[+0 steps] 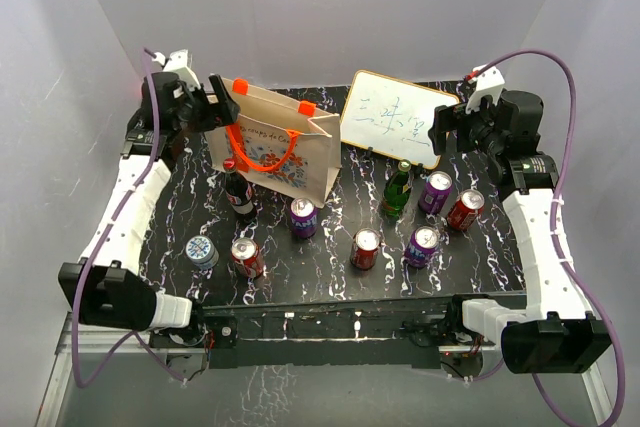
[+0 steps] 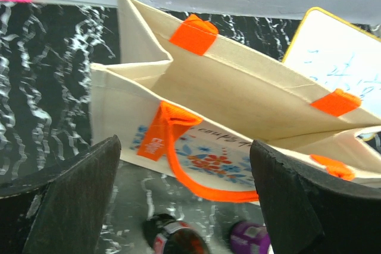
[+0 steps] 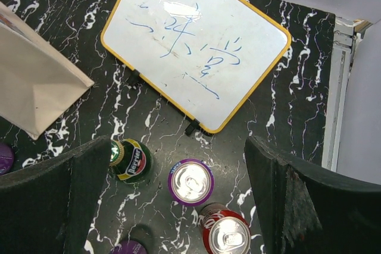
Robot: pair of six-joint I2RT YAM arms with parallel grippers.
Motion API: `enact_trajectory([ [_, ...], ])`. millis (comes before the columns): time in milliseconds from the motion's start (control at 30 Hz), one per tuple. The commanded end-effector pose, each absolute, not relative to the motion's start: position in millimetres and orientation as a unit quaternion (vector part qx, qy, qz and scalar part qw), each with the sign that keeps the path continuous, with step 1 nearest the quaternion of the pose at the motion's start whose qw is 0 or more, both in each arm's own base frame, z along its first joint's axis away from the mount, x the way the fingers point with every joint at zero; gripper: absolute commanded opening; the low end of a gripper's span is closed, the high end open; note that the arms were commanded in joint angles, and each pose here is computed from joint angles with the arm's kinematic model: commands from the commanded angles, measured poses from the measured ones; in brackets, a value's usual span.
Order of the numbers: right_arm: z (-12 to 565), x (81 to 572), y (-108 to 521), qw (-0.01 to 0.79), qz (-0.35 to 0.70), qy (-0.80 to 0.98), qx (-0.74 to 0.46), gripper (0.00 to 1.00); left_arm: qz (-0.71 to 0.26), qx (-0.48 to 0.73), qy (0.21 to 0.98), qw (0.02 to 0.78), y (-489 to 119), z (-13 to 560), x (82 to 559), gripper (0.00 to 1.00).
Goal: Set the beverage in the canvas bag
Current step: Adjust the canvas bag at the center of the board.
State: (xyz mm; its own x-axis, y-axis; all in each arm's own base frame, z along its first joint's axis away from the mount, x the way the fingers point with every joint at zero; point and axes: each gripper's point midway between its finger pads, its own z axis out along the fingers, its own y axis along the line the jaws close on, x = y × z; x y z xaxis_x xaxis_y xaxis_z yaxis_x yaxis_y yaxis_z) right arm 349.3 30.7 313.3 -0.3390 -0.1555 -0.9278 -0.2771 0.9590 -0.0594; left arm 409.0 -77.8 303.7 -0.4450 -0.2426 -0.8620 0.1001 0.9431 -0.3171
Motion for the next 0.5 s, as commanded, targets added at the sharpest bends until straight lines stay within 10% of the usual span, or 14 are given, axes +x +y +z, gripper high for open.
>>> enact_trajectory([
  [0, 343, 344, 32, 0.597, 0.052, 0.79, -0.131, 0.98, -0.188, -0.104, 0.836, 0.505, -90, 307, 407, 0.84],
  [467, 331, 335, 32, 0.591, 0.051, 0.794, -0.133, 0.98, -0.198, -0.133, 0.857, 0.457, -112, 276, 440, 0.83],
])
